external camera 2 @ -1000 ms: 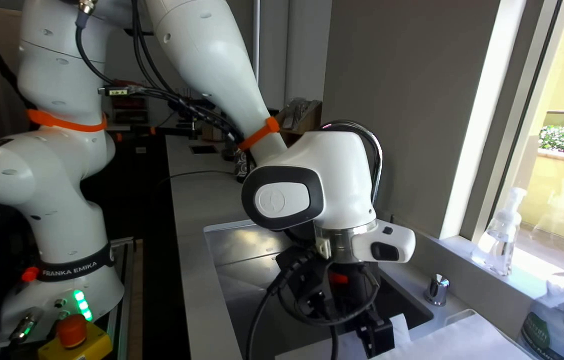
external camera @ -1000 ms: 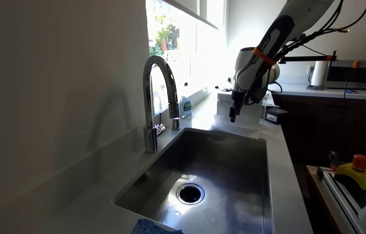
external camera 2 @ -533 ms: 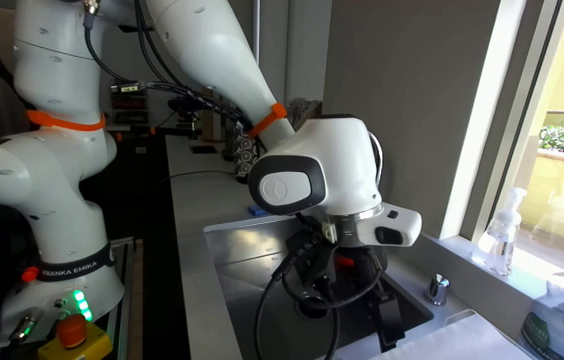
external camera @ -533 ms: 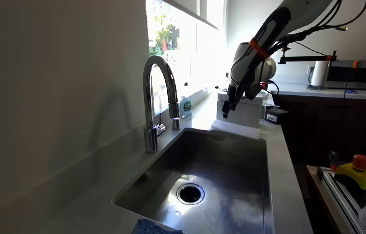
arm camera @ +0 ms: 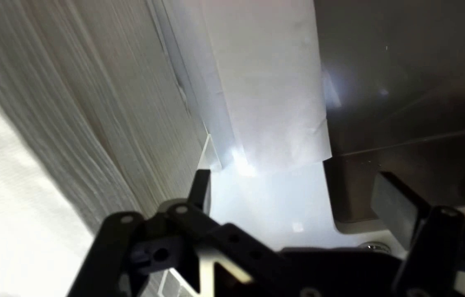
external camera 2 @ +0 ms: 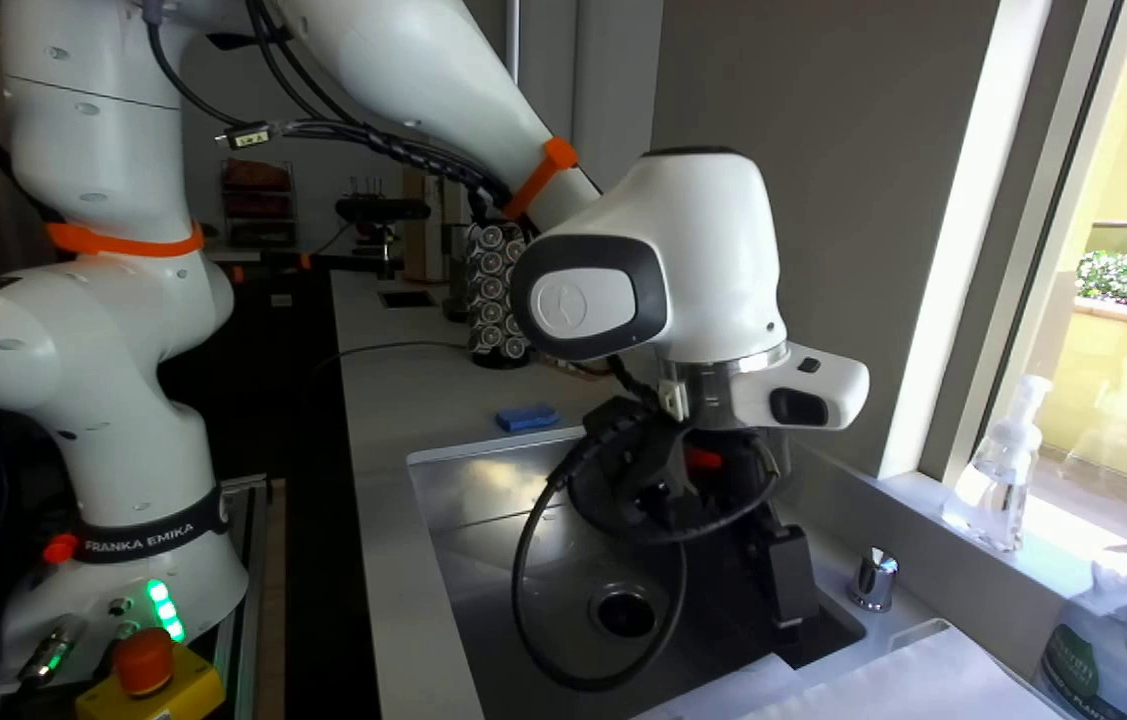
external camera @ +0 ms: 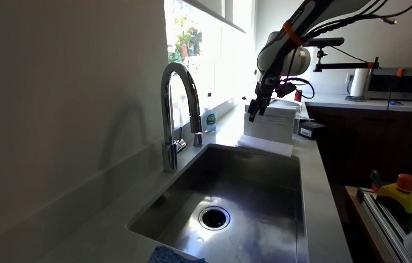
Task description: Pick a paper towel and put it on the side of the sink
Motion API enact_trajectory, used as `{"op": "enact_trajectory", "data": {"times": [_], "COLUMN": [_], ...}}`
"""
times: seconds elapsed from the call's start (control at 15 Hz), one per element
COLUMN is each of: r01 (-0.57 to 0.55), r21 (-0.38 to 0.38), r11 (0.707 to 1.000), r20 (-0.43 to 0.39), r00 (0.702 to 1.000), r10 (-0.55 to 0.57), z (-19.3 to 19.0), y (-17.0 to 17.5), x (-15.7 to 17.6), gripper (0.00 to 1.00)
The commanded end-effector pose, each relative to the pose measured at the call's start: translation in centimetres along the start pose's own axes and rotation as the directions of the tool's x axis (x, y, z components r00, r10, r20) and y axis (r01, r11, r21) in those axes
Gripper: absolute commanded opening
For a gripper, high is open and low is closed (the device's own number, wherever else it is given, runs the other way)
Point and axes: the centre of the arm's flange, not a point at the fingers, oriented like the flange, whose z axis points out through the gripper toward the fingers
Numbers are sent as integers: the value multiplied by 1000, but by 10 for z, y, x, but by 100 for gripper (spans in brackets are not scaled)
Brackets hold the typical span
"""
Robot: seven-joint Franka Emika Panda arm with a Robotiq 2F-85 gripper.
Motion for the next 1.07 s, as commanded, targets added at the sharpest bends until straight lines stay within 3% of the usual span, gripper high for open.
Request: {"op": "enact_trajectory", "data": {"times": [0.0,0.6,1.0], "r01": [-16,-7,1], "r21": [43,77,82], "r11": [999,997,997], "r20": [49,87,66], "r00": [999,996,998], "r10": [14,0,-6], "z": [-44,-123,-124], "y": [4,7,11], "x": [4,3,6], "gripper": [100,100,100]}}
